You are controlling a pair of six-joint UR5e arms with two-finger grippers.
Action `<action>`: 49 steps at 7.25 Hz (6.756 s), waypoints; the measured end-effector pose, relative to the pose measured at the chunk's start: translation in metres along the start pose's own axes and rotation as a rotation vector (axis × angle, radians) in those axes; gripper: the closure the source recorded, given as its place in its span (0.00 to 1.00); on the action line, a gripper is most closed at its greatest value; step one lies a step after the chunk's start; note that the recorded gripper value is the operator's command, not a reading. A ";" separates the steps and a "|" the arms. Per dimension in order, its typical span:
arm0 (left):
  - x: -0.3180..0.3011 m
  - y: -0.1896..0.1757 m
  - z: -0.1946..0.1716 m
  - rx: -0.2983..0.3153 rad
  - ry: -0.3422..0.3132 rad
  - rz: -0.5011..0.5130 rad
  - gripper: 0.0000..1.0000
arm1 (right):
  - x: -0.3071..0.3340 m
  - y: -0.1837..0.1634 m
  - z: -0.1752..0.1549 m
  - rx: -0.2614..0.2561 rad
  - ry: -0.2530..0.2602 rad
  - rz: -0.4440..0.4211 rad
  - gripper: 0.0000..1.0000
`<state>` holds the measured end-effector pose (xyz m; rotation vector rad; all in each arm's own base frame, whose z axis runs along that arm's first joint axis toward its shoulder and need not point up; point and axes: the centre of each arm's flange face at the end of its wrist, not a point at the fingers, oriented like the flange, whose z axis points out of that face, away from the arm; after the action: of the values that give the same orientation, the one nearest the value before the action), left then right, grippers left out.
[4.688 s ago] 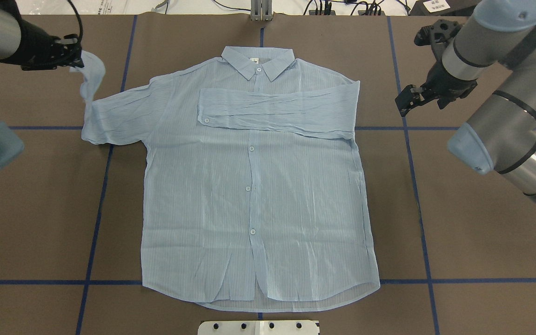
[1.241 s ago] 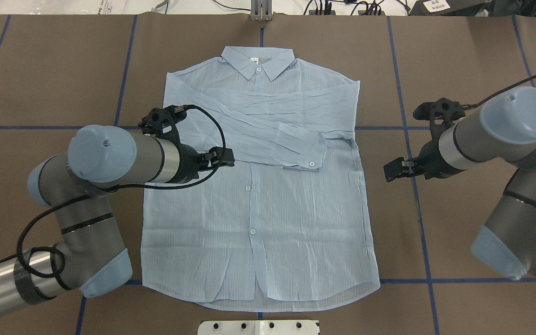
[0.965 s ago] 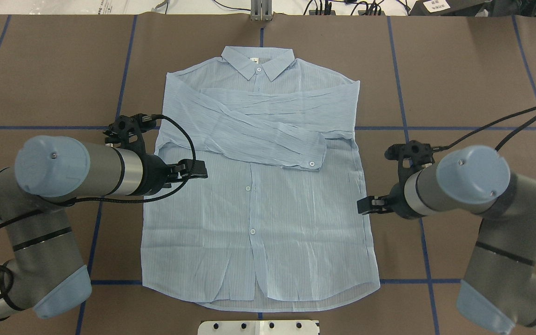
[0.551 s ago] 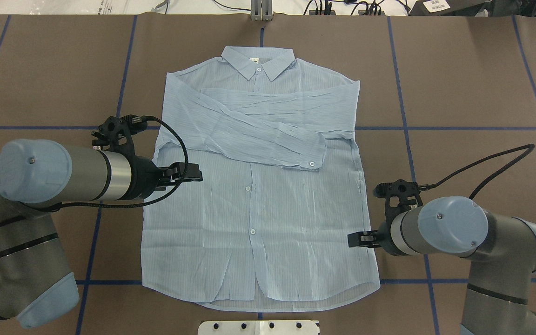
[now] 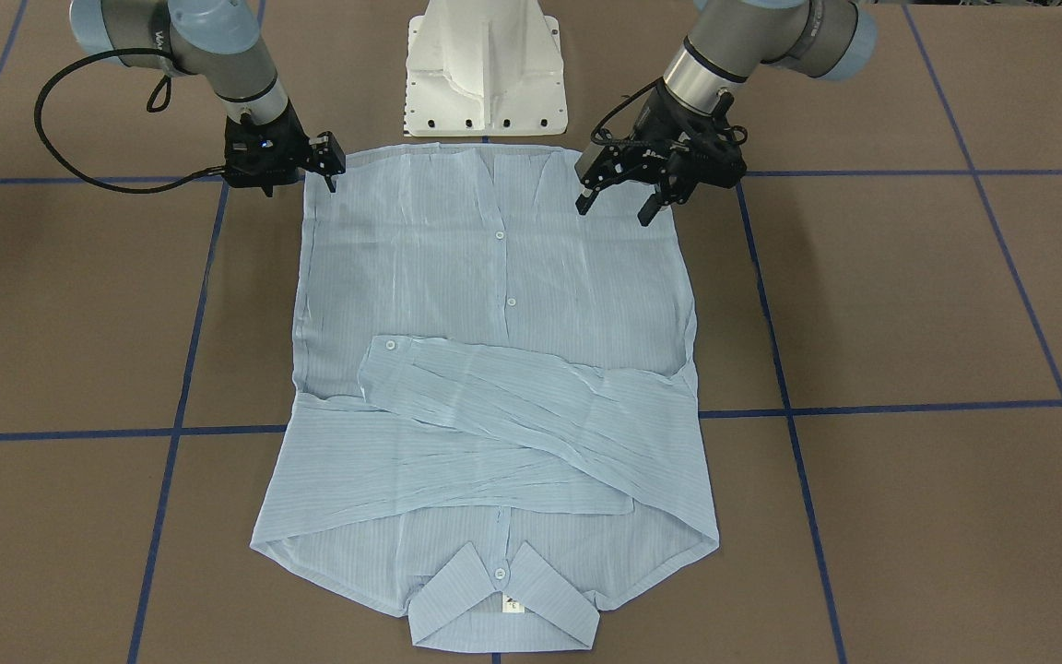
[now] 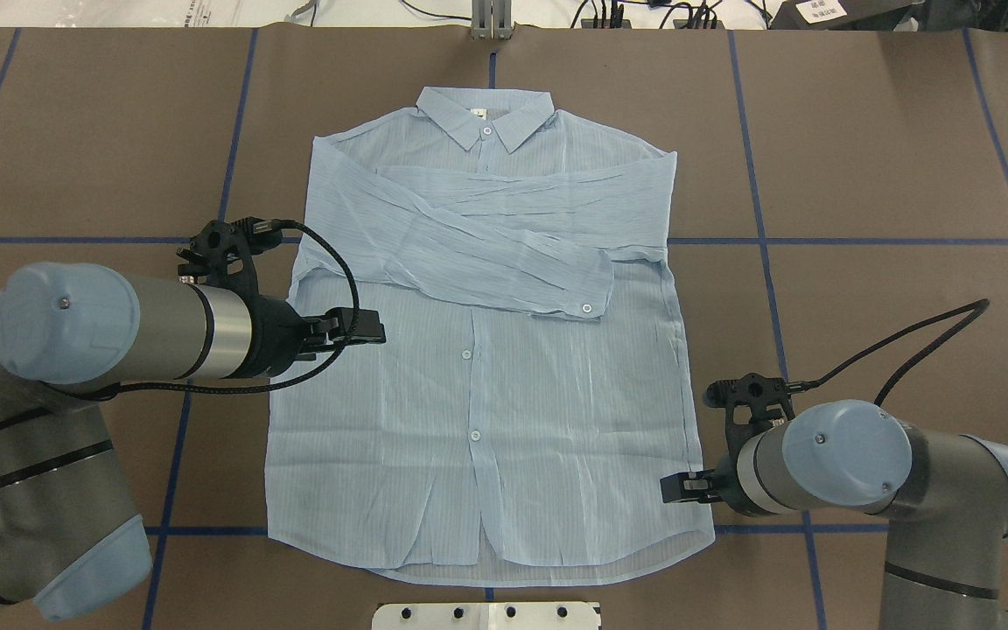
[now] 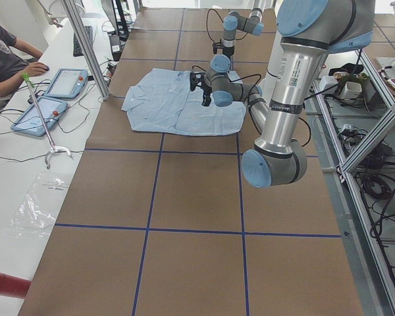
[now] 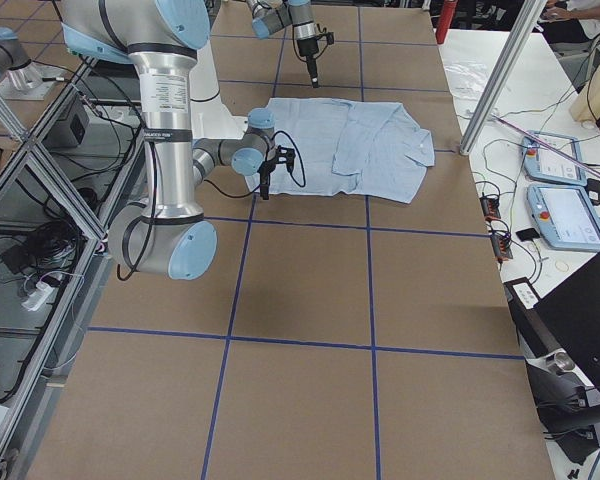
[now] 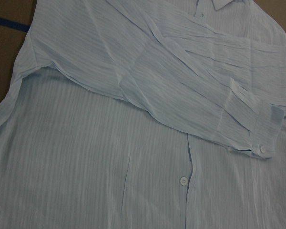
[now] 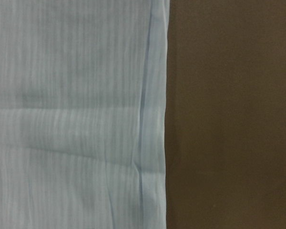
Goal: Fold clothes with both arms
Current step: 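Move the left gripper to the shirt side while the right gripper lowers, then grasp both side edges near the hem with the left and right grippers, then lift the hem with both grippers and fold it up toward the collar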
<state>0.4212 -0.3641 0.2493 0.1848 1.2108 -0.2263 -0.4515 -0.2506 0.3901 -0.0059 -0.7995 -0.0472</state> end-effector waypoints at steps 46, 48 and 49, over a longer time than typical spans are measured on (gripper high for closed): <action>-0.047 -0.119 -0.020 0.004 -0.182 -0.051 1.00 | -0.013 -0.177 -0.148 0.211 -0.231 0.232 1.00; -0.045 -0.153 -0.007 0.031 -0.202 -0.051 1.00 | -0.005 -0.224 -0.155 0.252 -0.214 0.256 1.00; -0.038 -0.163 -0.001 0.037 -0.204 -0.050 1.00 | -0.005 -0.246 -0.160 0.268 -0.210 0.268 1.00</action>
<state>0.3638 -0.5180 0.2817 0.1594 1.0100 -0.3035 -0.3513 -0.5003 0.2718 0.1371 -1.0034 0.3192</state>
